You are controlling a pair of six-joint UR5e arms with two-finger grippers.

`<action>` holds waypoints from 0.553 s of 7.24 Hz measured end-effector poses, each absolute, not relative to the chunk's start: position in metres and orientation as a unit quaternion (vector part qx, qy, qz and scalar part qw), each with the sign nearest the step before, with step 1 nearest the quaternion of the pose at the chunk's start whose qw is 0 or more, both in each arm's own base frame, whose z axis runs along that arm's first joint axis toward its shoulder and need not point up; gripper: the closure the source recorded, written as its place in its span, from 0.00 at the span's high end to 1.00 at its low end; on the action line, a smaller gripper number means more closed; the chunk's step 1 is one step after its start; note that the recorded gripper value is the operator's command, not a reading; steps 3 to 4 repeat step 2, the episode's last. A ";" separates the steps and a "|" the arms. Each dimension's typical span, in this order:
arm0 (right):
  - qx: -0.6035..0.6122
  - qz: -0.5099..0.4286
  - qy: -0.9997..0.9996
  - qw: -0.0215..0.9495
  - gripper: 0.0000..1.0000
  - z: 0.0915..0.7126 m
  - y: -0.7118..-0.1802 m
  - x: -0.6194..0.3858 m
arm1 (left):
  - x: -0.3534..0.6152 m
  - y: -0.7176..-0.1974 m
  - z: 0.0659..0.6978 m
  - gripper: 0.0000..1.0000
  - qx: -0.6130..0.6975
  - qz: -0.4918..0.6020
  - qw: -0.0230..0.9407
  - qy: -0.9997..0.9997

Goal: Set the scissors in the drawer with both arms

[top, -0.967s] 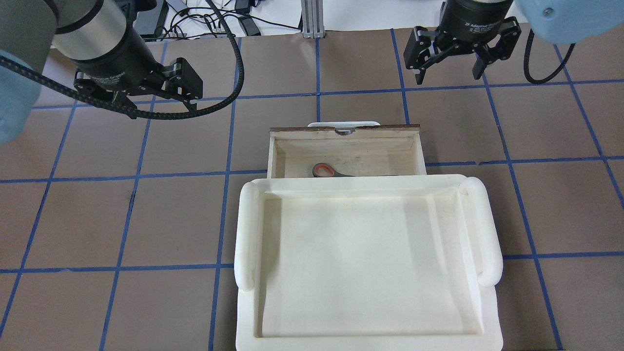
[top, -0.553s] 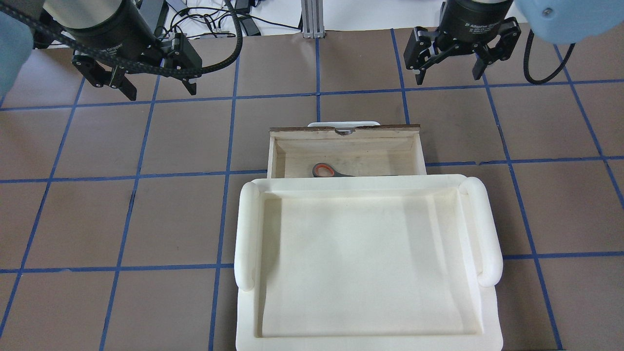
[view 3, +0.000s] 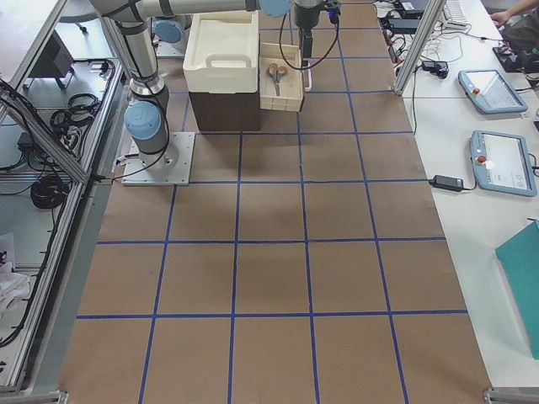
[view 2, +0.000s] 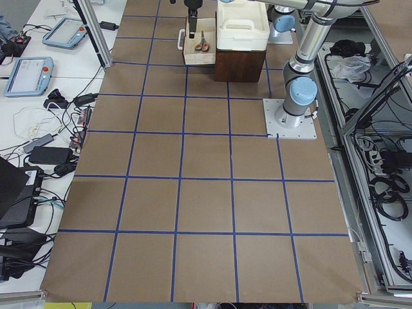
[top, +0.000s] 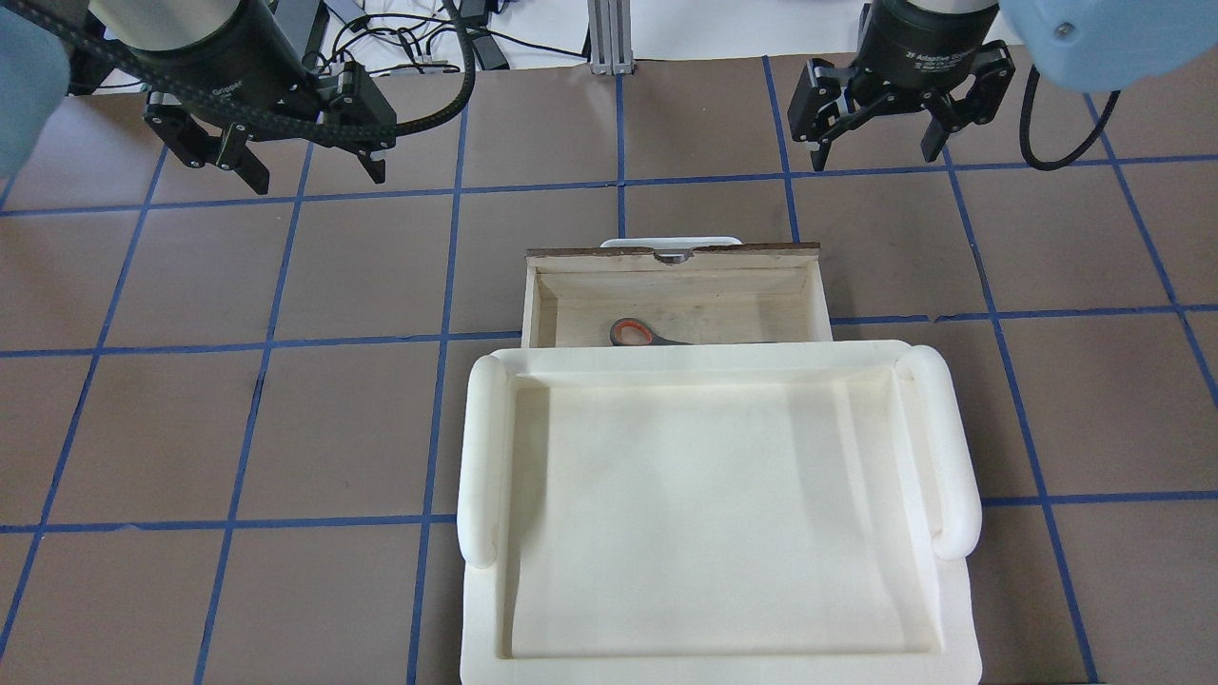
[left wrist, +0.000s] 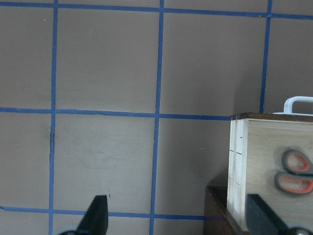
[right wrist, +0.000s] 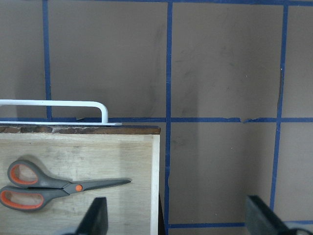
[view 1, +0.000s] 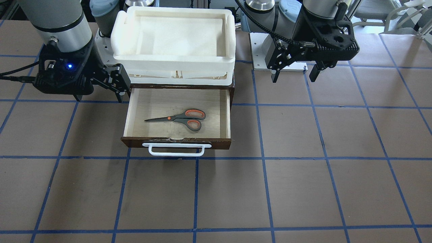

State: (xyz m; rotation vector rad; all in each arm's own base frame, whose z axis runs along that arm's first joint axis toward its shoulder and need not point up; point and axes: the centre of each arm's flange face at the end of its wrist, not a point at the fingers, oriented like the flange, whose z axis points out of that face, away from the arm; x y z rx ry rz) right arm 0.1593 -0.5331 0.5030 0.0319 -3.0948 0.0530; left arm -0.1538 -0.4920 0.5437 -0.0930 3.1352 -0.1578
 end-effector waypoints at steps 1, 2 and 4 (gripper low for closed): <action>0.010 0.018 -1.000 0.024 1.00 0.503 -0.533 0.159 | -0.154 -0.492 0.543 1.00 -0.029 -0.050 0.001 0.998; 0.010 0.020 -0.999 0.025 1.00 0.503 -0.534 0.159 | -0.154 -0.492 0.543 1.00 -0.029 -0.049 0.001 0.998; 0.010 0.020 -0.999 0.025 1.00 0.503 -0.534 0.159 | -0.154 -0.492 0.543 1.00 -0.029 -0.049 0.001 0.998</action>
